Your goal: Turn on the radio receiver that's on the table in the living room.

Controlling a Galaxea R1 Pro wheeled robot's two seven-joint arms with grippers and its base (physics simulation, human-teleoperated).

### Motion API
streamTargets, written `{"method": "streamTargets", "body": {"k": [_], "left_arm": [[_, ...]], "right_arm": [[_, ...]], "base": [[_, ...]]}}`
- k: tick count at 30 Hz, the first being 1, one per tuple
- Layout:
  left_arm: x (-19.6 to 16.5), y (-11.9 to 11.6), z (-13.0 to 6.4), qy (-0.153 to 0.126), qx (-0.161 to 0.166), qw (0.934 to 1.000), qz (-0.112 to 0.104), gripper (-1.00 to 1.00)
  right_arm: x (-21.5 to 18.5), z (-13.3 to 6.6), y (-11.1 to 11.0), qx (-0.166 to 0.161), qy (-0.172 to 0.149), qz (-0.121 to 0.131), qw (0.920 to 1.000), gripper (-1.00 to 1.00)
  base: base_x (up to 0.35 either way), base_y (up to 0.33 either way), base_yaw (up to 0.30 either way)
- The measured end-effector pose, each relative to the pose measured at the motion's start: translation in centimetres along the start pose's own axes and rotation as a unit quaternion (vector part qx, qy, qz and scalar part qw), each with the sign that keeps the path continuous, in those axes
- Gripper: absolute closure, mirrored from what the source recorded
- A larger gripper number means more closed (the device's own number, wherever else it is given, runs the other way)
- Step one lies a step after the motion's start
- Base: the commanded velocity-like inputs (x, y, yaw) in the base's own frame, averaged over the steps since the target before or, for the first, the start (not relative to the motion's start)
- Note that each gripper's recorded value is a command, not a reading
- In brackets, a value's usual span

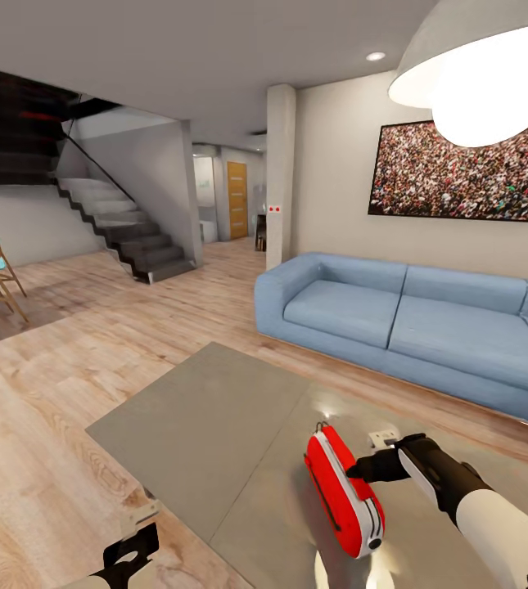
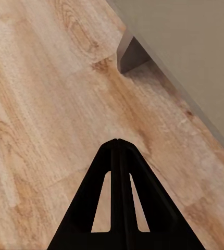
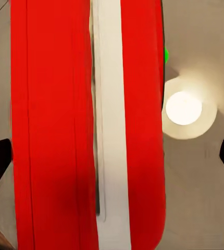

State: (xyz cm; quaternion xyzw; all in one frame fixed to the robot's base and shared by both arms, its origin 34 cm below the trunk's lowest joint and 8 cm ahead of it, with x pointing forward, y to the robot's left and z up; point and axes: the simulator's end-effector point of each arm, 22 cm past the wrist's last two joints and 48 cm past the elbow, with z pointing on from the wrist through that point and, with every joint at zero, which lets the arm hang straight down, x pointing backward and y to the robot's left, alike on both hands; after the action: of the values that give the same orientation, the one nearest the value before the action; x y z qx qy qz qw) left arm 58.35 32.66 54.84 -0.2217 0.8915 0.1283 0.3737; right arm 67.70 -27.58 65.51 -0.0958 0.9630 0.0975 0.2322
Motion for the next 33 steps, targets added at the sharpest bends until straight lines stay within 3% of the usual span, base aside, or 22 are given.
{"method": "streamTargets", "body": {"k": [21, 33], "left_arm": [[-0.1, 0.6, 0.2, -0.001, -0.004, 1.0, 0.003, 1.0], [-1.8, 0.9, -1.1, -0.001, -0.007, 1.0, 0.005, 1.0]], "right_arm": [[0.0, 0.0, 0.0, 0.0, 0.0, 0.0, 1.0, -1.0], [-1.1, -1.8, -0.1, 0.008, 0.0, -0.001, 1.0, -1.0]], "base": [[0.0, 0.0, 0.0], [0.0, 0.0, 0.0]]}}
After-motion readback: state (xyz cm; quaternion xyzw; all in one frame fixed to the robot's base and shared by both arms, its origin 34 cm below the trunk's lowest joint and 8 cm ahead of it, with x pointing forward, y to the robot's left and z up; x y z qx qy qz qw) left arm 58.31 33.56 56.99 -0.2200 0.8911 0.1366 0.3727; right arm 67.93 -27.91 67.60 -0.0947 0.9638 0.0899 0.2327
